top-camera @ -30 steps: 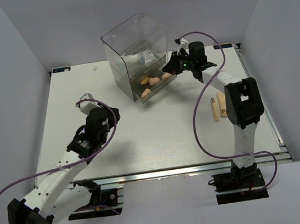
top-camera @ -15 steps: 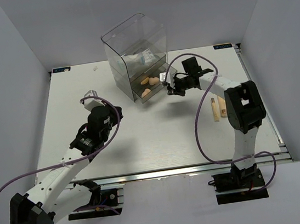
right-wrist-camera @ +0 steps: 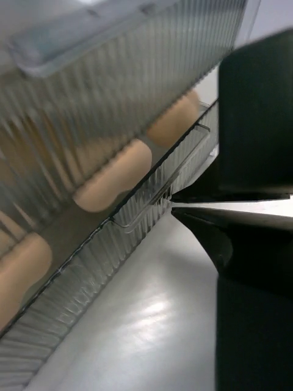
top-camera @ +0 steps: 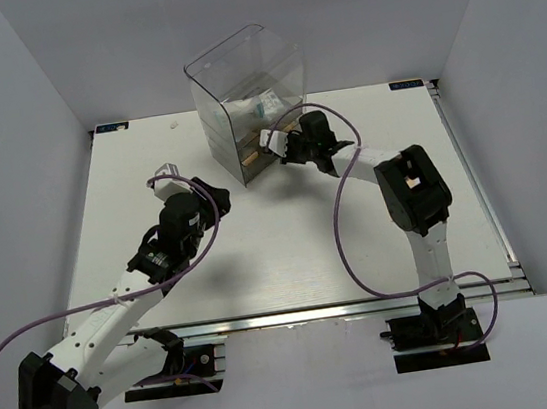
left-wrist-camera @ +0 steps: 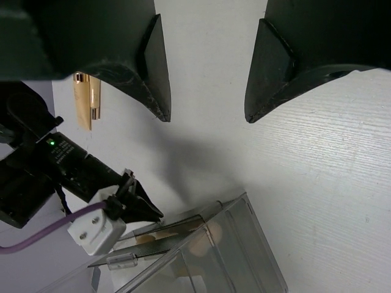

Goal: Organize the makeup

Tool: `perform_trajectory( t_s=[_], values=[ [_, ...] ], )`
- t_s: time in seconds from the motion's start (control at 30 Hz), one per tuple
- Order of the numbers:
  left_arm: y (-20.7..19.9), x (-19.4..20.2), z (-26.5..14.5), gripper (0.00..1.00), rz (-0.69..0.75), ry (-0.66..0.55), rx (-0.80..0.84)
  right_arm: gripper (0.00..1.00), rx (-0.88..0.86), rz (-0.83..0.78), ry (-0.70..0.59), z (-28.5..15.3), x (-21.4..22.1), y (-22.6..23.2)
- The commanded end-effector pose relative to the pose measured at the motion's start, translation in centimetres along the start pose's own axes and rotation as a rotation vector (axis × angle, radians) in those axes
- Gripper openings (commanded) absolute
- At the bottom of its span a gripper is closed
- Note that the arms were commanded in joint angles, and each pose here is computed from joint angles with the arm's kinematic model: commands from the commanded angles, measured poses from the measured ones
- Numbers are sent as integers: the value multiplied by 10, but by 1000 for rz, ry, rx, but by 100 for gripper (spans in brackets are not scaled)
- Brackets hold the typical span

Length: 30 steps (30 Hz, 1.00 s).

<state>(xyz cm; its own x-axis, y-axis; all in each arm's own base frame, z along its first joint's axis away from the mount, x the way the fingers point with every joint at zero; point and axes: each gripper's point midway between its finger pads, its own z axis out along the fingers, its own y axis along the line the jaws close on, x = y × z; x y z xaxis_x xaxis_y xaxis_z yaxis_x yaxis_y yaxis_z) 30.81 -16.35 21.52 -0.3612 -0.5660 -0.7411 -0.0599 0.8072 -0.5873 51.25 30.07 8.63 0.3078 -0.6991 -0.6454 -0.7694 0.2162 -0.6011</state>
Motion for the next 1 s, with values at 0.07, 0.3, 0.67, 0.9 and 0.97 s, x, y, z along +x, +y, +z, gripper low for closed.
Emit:
perform_trajectory(
  t_s=[0.07,0.3,0.67,0.9,0.97],
  values=[
    [-6,-2,-1,63,-8,-4,35,30,221,-3,-70,8,-35,-62],
    [-17,9,9,66,2,29,87,41,222,25,-76,12,-43,-71],
    [-63,55,84,10,160,183,213,0,305,496,-196,-125,-23,-47],
    [-101,103,163,53,269,330,235,15,213,1332,-162,-167,34,-23],
    [-80,137,181,53,381,423,147,27,105,1422,-193,-168,28,-8]
  ],
)
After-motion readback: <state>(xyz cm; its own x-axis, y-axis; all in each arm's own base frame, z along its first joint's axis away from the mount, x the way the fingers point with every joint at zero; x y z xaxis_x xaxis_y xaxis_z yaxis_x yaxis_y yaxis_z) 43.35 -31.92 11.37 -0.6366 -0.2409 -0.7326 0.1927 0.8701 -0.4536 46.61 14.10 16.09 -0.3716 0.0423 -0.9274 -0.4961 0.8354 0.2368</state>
